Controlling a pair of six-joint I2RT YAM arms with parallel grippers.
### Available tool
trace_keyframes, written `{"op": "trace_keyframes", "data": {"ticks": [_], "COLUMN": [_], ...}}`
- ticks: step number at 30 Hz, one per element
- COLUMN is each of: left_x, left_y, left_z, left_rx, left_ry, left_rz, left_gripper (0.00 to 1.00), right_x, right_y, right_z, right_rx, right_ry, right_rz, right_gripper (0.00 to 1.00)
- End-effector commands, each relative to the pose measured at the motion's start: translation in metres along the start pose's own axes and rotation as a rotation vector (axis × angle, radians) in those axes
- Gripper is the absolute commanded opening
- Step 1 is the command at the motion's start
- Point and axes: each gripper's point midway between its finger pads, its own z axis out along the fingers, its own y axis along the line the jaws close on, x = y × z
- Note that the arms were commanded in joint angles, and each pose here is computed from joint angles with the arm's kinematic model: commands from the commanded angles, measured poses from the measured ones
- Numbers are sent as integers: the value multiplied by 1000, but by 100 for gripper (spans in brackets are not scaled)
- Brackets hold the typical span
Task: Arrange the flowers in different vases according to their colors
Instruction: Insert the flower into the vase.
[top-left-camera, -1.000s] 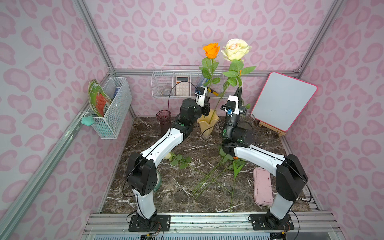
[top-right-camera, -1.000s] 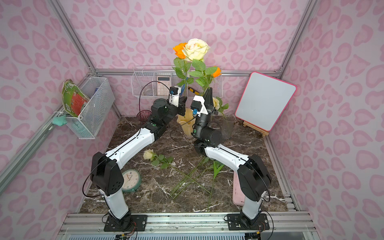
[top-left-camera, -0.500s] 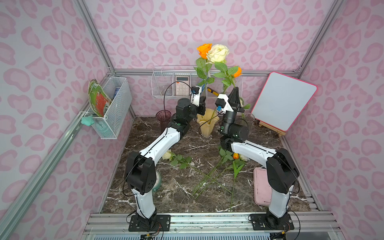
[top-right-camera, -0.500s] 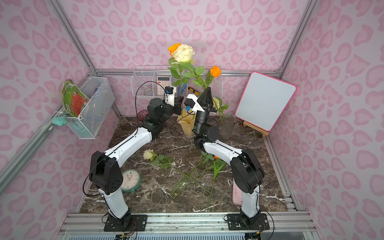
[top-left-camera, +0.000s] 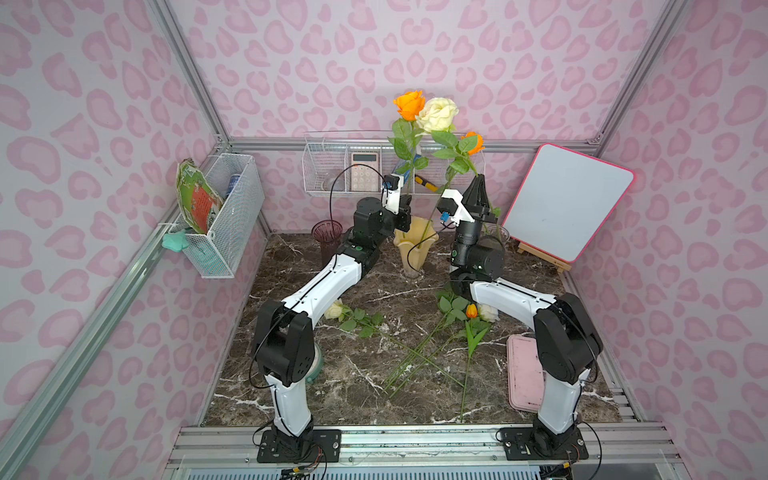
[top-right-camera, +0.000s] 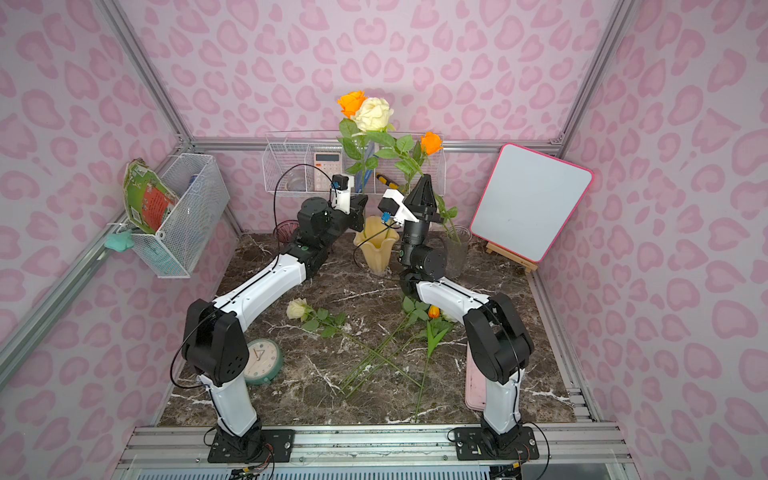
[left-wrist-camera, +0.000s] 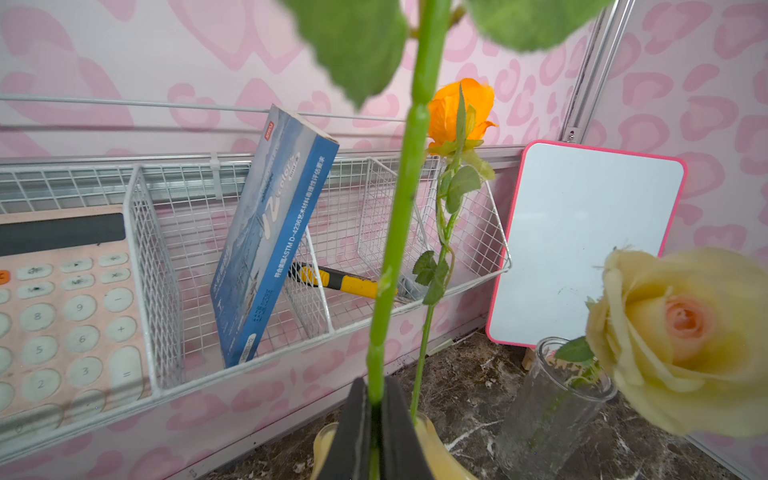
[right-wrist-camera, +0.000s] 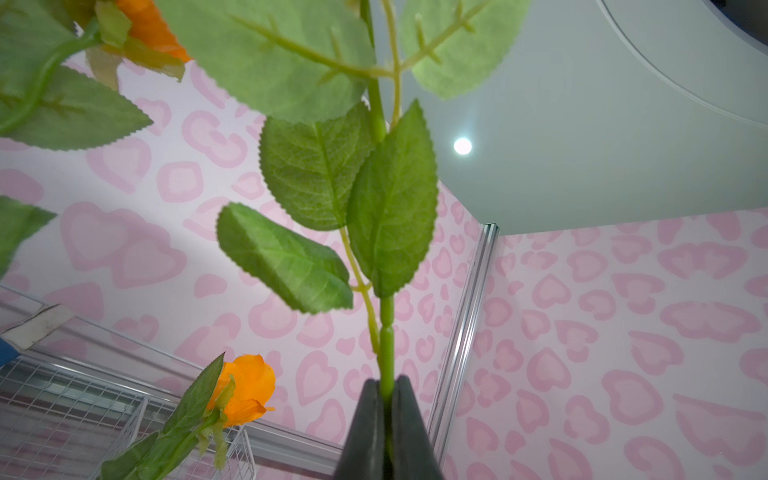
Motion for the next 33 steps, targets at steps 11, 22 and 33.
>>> {"op": "trace_keyframes", "data": {"ticks": [11,22,33], "left_x": [5,22,62], "left_y": [1,0,-6], "left_z": [8,15,16], "left_rx": [4,14,21], "left_ry": [5,32,102], "left_rz": [32,37,22], "left_gripper": [0,0,0], "right_x": [9,39,71], "right_y": [-36,-16,3], "right_z": [4,5,-10], "right_rx": [204,192,155], "right_ry": [-108,-71,31], "right_rz": [140,119,82], "right_gripper": [0,0,2]}}
